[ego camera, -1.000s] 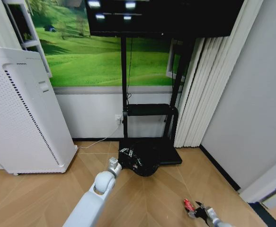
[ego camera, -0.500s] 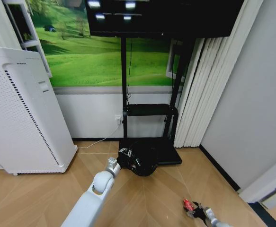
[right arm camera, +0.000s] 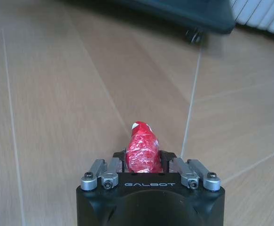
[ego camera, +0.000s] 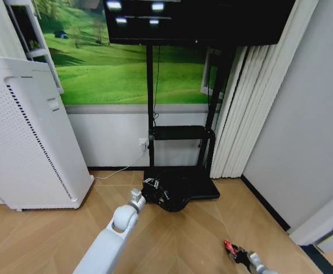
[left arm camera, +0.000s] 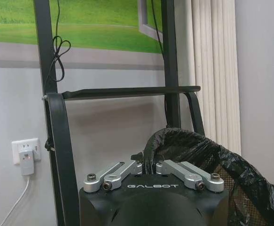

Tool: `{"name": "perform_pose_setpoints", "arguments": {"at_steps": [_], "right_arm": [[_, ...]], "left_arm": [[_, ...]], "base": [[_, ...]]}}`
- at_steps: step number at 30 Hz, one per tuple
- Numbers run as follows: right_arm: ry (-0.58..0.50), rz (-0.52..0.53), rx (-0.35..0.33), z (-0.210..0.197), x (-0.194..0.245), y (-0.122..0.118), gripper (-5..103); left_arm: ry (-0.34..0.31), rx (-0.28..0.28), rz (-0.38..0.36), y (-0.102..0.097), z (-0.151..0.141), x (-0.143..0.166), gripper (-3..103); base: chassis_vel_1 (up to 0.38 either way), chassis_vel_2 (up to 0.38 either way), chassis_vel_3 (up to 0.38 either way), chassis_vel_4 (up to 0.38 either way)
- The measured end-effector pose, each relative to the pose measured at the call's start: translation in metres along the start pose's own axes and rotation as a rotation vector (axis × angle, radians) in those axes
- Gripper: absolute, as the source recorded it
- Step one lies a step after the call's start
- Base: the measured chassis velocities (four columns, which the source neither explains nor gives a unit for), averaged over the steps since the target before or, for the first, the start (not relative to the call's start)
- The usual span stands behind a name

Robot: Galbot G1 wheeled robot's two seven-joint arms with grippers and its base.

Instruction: Pick up the trash bin and place the garbage on the floor into it.

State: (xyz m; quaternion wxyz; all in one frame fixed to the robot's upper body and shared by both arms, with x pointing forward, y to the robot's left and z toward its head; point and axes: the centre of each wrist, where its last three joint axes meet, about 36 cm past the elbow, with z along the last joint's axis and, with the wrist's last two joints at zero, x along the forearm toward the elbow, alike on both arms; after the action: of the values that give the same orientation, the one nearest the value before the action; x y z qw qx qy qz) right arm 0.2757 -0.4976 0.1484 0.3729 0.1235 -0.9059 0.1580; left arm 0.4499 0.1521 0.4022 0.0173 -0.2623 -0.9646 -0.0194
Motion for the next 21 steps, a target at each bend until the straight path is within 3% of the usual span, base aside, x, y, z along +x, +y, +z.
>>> {"name": "perform_pose_setpoints", "arguments": {"at_steps": [2, 7, 10, 12, 16, 21], "right_arm": [[-0.089, 0.042, -0.016, -0.023, 0.005, -0.001, 35], [-0.200, 0.078, -0.033, -0.060, 0.015, -0.004, 35], [-0.326, 0.100, -0.023, -0.107, 0.031, -0.006, 35], [-0.334, 0.100, -0.022, -0.109, 0.032, -0.006, 35], [-0.483, 0.110, -0.018, -0.174, 0.063, 0.008, 35], [-0.580, 0.102, -0.017, -0.218, 0.087, 0.023, 34]], "left_arm": [[0.003, 0.002, -0.002, 0.001, 0.002, 0.000, 7], [0.005, 0.002, -0.003, 0.003, 0.002, -0.002, 7], [0.007, 0.005, -0.001, 0.004, 0.003, -0.003, 7], [0.007, 0.005, -0.001, 0.004, 0.003, -0.004, 7], [0.016, 0.006, -0.001, 0.007, 0.007, -0.005, 7], [0.019, 0.006, 0.001, 0.009, 0.008, -0.006, 7]], "base": [[0.000, 0.000, 0.000, 0.000], [0.000, 0.000, 0.000, 0.000], [0.000, 0.000, 0.000, 0.000], [0.000, 0.000, 0.000, 0.000], [0.000, 0.000, 0.000, 0.000], [0.000, 0.000, 0.000, 0.000]]}}
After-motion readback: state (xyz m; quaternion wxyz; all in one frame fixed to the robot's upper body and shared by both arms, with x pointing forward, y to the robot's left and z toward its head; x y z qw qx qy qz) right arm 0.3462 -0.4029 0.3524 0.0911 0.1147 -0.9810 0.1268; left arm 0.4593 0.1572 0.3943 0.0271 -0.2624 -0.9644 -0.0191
